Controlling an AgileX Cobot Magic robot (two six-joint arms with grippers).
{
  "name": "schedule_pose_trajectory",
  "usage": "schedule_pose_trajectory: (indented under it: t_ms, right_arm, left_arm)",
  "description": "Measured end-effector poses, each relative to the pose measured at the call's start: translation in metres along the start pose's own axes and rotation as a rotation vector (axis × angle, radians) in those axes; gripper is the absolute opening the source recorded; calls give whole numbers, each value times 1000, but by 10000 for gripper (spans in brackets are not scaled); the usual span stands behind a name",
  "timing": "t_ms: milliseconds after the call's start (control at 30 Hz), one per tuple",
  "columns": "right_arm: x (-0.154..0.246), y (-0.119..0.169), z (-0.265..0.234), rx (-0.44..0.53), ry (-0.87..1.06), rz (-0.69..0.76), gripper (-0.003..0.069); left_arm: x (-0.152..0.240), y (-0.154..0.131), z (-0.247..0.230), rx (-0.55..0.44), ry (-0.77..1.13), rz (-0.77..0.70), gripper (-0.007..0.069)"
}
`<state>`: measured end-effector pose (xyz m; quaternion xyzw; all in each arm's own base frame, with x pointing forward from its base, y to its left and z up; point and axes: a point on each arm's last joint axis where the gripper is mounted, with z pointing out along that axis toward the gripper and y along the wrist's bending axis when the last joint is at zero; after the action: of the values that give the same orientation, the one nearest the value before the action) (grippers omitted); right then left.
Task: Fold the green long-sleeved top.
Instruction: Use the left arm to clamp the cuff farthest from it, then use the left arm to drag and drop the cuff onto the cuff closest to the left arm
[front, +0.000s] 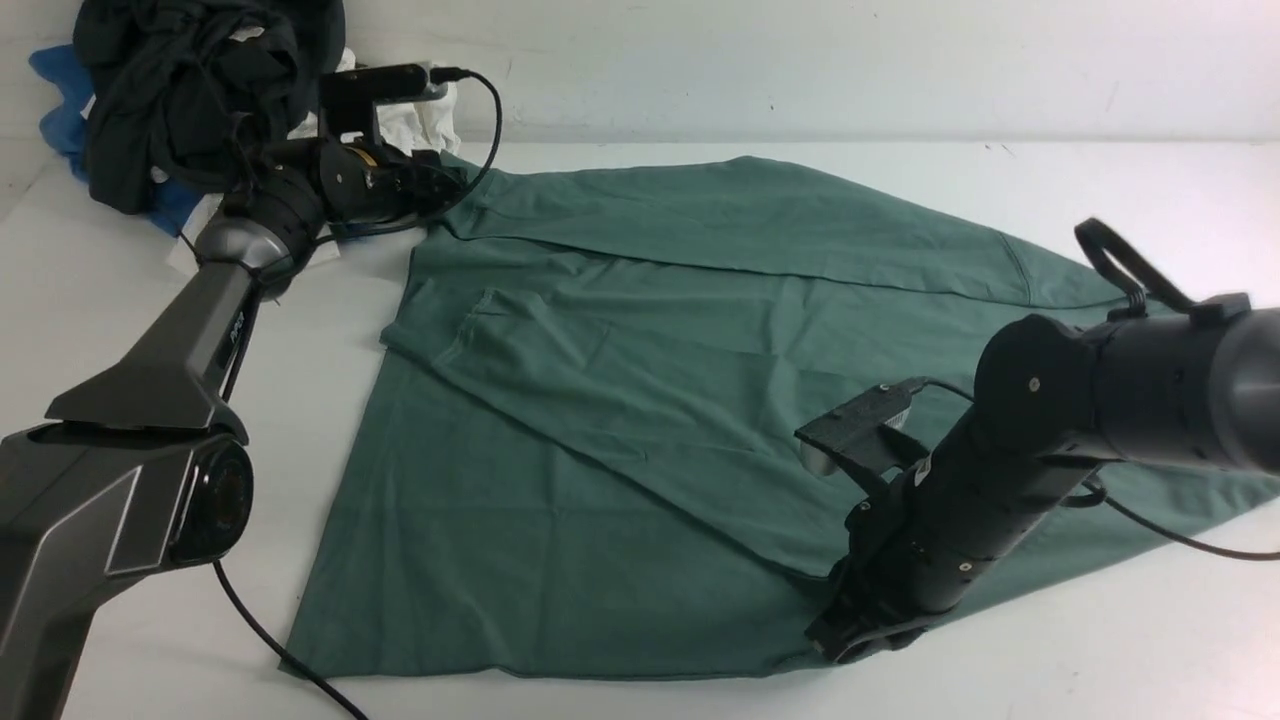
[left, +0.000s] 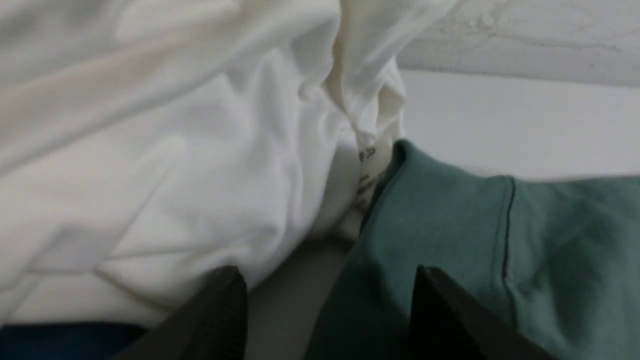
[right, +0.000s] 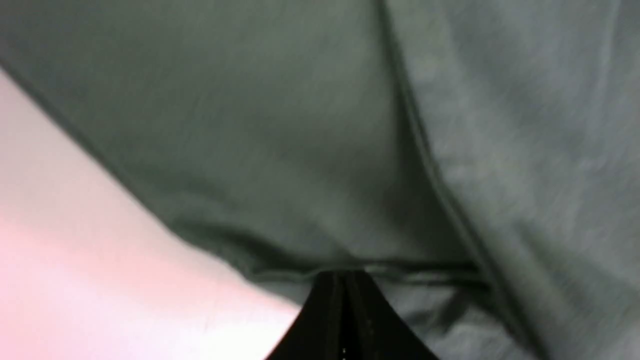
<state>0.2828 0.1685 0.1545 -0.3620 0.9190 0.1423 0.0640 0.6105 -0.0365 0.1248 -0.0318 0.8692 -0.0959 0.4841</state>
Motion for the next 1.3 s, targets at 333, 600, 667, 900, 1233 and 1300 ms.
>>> schedule_pose_trajectory:
  t_ms: [333, 600, 667, 900, 1233, 1300]
  right_arm:
    - [5, 3, -17, 43, 11, -63, 0]
    - [6, -4, -27, 80, -8, -46, 0]
    - [7, -7, -31, 86, -19, -34, 0]
    - [14, -22, -66, 139, -117, 18, 0]
    - [30, -32, -126, 233, -294, 106, 0]
    - [31, -30, -130, 239, -308, 103, 0]
  left_arm:
    - [-3, -2, -1, 3, -23, 34, 11]
    - [-67, -26, -62, 48, 11, 111, -7]
    - [-85, -33, -85, 60, 34, 134, -7]
    - [-109, -58, -158, 111, 292, 213, -7]
    - [-65, -72, -180, 121, 589, 211, -6]
    - [-58, -77, -187, 122, 626, 227, -6]
